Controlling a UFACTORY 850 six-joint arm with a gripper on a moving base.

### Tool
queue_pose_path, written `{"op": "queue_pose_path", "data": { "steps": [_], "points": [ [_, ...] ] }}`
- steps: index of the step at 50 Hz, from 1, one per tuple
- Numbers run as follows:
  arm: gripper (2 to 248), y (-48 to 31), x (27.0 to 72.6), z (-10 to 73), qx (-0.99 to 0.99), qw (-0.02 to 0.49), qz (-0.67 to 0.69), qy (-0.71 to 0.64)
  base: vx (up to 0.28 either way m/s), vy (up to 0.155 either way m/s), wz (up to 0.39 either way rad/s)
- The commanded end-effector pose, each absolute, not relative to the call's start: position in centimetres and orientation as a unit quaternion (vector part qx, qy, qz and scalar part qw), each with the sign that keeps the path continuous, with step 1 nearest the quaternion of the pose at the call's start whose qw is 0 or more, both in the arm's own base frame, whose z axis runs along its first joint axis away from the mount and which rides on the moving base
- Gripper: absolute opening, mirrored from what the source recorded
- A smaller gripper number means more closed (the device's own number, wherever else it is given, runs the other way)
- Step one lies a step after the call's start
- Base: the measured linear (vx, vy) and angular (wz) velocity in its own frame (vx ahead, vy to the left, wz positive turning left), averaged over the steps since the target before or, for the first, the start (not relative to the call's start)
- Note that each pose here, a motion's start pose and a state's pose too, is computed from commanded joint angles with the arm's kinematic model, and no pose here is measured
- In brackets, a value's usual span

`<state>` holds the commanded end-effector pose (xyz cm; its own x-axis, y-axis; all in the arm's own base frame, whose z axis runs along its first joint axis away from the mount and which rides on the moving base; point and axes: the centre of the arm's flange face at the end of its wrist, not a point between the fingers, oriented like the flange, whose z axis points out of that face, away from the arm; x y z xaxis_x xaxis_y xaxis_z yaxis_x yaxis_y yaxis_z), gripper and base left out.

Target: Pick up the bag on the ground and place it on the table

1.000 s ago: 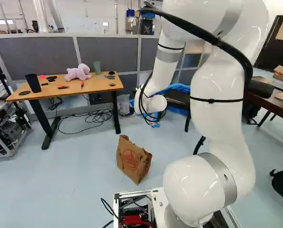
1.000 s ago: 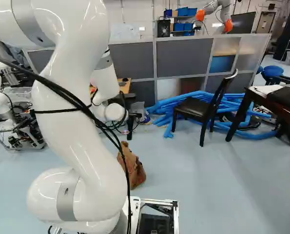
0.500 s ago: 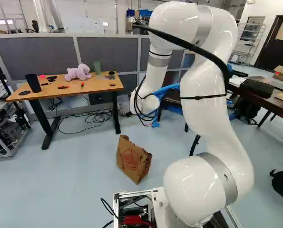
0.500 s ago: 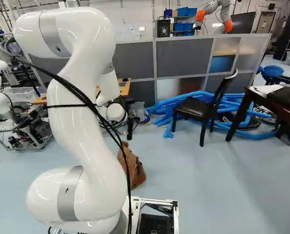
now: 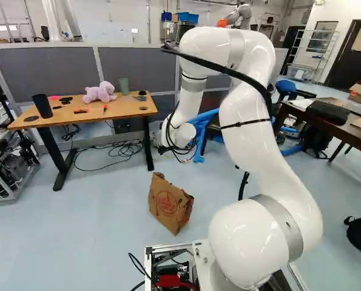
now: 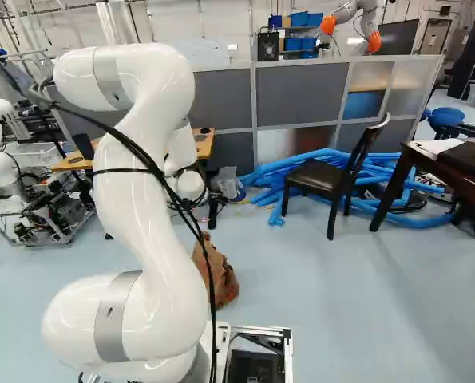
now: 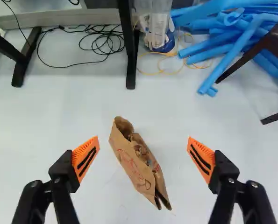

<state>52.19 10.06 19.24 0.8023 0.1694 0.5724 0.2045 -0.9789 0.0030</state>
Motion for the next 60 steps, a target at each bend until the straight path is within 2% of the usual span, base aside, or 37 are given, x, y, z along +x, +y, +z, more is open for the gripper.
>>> {"op": "queue_pose_path", "data": {
  "steps": [60],
  "points": [
    [247, 14.1, 58.2, 8.9, -0.975, 0.021, -0.181, -0.125, 0.000, 0.000, 0.000]
  ]
}}
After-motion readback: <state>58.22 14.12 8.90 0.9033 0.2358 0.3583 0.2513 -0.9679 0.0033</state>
